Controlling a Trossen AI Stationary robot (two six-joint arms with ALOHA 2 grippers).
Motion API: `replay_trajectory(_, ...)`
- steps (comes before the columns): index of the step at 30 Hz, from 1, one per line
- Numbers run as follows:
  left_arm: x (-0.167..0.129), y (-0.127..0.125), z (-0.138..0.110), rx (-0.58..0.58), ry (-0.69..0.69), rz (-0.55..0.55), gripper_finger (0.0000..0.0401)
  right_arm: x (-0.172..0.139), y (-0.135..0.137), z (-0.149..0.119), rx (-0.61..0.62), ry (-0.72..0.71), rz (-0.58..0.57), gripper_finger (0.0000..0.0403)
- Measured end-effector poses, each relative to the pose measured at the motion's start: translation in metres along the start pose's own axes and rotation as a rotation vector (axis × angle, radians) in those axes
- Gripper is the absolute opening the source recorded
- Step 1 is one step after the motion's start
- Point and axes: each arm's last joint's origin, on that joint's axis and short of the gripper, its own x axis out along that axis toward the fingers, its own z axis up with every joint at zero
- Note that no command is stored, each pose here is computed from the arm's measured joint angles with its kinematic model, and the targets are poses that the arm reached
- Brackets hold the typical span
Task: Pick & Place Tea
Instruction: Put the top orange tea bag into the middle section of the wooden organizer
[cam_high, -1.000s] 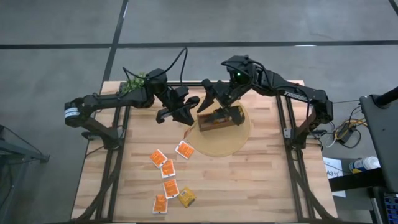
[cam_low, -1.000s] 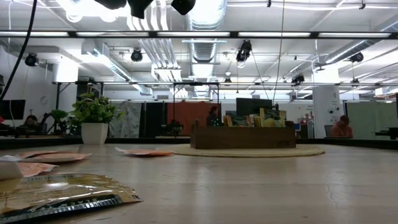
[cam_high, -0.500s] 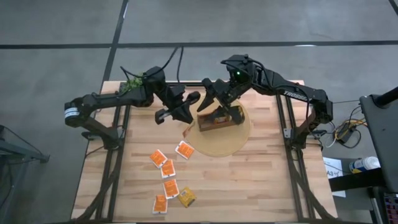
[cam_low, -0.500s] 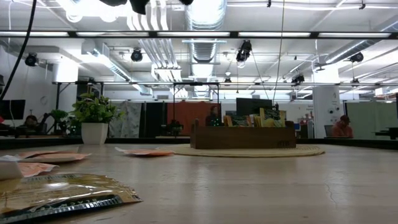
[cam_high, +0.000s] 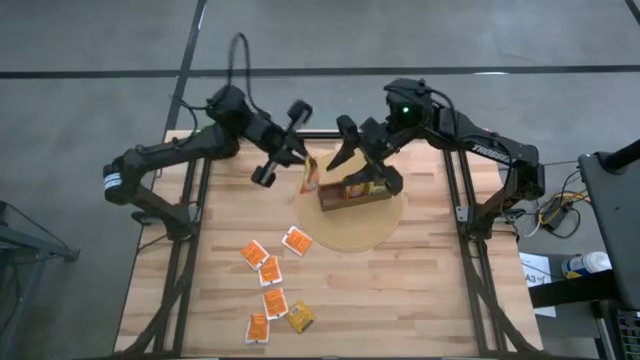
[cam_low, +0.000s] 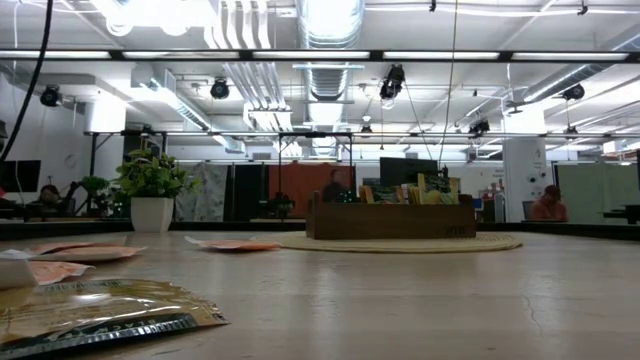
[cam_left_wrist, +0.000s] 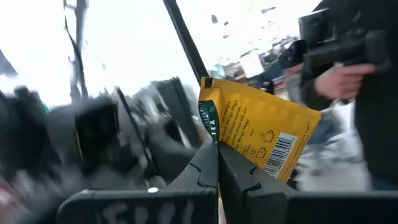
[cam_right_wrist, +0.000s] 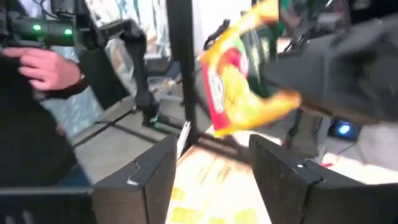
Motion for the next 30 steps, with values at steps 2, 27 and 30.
replay_trajectory(2,0.000,0.005,0.016,0.109,-0.023,0.011,0.0000,-0.005,-0.002,0.006,-0.003,-0.044,-0.018,0.0196)
replay_trajectory(27,-0.008,0.015,0.059,0.345,-0.074,-0.086,0.0000,0.015,-0.048,0.012,0.258,-0.263,0.176,0.0196)
replay_trajectory(30,-0.010,0.016,0.058,0.343,-0.068,-0.083,0.0000,0.018,-0.047,0.011,0.264,-0.262,0.176,0.0196)
